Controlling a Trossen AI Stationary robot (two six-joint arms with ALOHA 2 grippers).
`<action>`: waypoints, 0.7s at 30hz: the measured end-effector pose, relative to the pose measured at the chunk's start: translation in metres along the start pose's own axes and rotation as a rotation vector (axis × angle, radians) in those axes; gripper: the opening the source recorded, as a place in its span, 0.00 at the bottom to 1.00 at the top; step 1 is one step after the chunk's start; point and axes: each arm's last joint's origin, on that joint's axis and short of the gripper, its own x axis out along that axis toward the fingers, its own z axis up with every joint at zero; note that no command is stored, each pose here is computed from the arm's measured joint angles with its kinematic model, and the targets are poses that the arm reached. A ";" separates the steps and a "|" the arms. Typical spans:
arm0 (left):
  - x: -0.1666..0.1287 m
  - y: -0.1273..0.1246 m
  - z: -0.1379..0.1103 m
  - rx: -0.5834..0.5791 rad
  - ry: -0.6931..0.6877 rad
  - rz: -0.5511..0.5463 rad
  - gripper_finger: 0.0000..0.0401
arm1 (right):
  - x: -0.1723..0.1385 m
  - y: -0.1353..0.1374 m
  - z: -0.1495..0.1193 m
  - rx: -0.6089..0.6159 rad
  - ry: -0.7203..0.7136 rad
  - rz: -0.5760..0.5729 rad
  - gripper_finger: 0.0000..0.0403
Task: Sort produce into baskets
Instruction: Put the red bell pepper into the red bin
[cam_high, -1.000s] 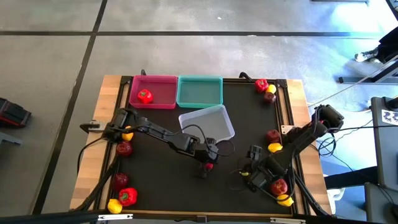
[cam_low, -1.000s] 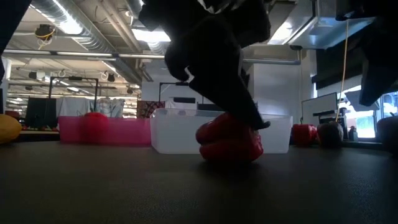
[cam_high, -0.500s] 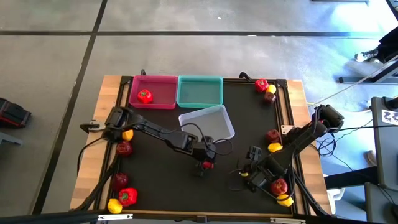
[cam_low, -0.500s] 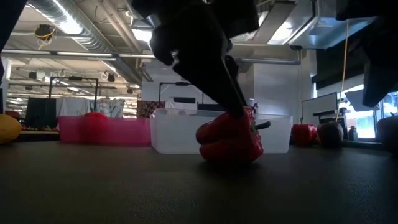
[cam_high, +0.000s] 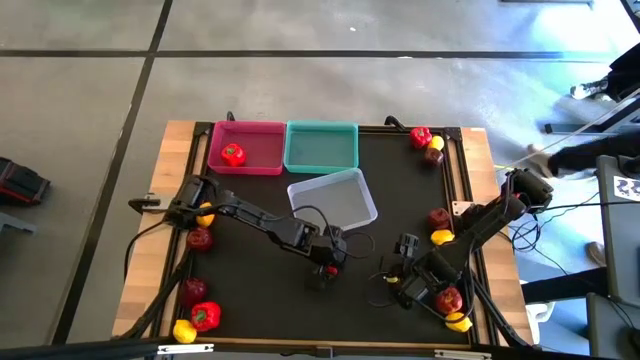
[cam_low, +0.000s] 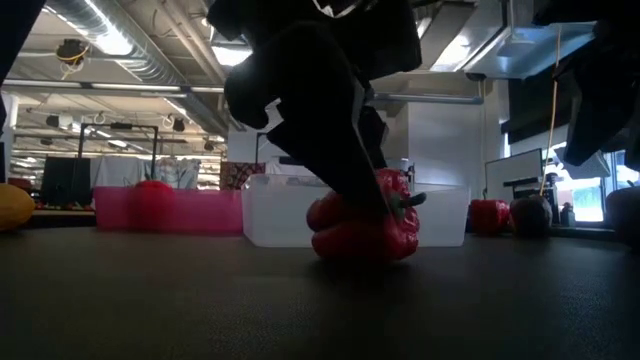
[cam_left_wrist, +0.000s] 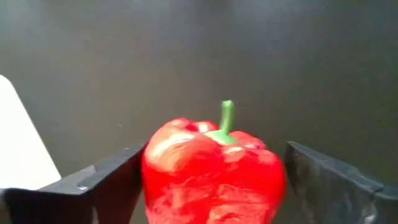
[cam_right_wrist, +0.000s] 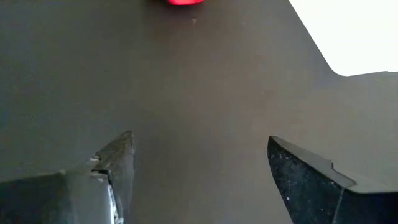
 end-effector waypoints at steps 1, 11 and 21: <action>0.000 -0.001 0.000 -0.004 -0.002 -0.001 0.84 | 0.000 0.000 0.000 0.000 0.000 0.000 0.72; -0.017 -0.002 0.012 -0.055 -0.015 -0.001 0.67 | 0.000 0.000 0.000 -0.031 0.002 -0.004 0.72; -0.107 0.002 0.026 -0.140 -0.125 0.049 0.67 | 0.000 0.001 0.001 -0.018 -0.022 0.004 0.72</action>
